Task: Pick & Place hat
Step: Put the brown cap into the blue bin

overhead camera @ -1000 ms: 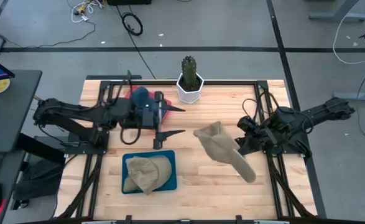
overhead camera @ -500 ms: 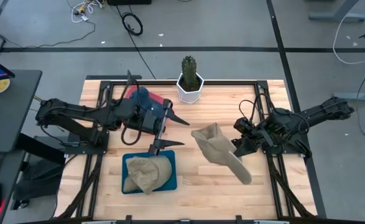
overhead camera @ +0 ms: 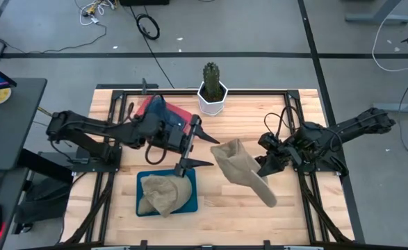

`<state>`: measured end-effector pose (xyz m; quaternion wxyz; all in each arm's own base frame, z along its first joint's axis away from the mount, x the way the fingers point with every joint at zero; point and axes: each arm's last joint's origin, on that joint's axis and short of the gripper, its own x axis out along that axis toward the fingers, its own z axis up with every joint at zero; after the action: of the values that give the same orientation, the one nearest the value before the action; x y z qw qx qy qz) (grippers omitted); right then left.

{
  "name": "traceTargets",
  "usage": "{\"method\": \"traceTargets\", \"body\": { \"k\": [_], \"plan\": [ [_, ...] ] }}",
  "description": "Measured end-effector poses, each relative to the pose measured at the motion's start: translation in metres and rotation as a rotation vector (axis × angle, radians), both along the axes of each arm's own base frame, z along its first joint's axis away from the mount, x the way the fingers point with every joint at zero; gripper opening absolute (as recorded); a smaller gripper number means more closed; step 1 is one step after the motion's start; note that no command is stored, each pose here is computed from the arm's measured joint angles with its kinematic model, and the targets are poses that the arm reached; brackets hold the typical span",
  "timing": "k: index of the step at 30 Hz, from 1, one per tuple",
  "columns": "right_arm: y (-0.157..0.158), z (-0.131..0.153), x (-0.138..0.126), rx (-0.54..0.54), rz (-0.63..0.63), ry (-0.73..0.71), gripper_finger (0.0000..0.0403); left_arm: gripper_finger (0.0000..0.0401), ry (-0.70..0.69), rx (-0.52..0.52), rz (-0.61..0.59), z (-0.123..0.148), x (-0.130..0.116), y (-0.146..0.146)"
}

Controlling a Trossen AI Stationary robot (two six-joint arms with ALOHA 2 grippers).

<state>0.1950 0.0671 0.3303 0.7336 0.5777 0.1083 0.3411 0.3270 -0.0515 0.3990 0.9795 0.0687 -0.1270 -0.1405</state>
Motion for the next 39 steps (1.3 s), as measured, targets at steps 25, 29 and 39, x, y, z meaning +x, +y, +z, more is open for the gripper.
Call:
{"method": "traceTargets", "body": {
  "k": [25, 29, 39],
  "plan": [
    [-0.011, -0.004, 0.008, -0.024, -0.065, 0.001, 0.0006, 0.0145, -0.045, -0.056, -0.098, -0.001, 0.006, -0.003],
    [-0.011, -0.004, 0.008, -0.026, -0.066, 0.001, 0.0006, 0.0075, -0.044, -0.055, -0.098, -0.001, 0.006, -0.003],
    [-0.011, -0.004, 0.009, -0.011, -0.078, 0.012, 0.0036, 0.0025, -0.052, -0.032, -0.085, -0.001, 0.006, -0.001]
  ]
}}
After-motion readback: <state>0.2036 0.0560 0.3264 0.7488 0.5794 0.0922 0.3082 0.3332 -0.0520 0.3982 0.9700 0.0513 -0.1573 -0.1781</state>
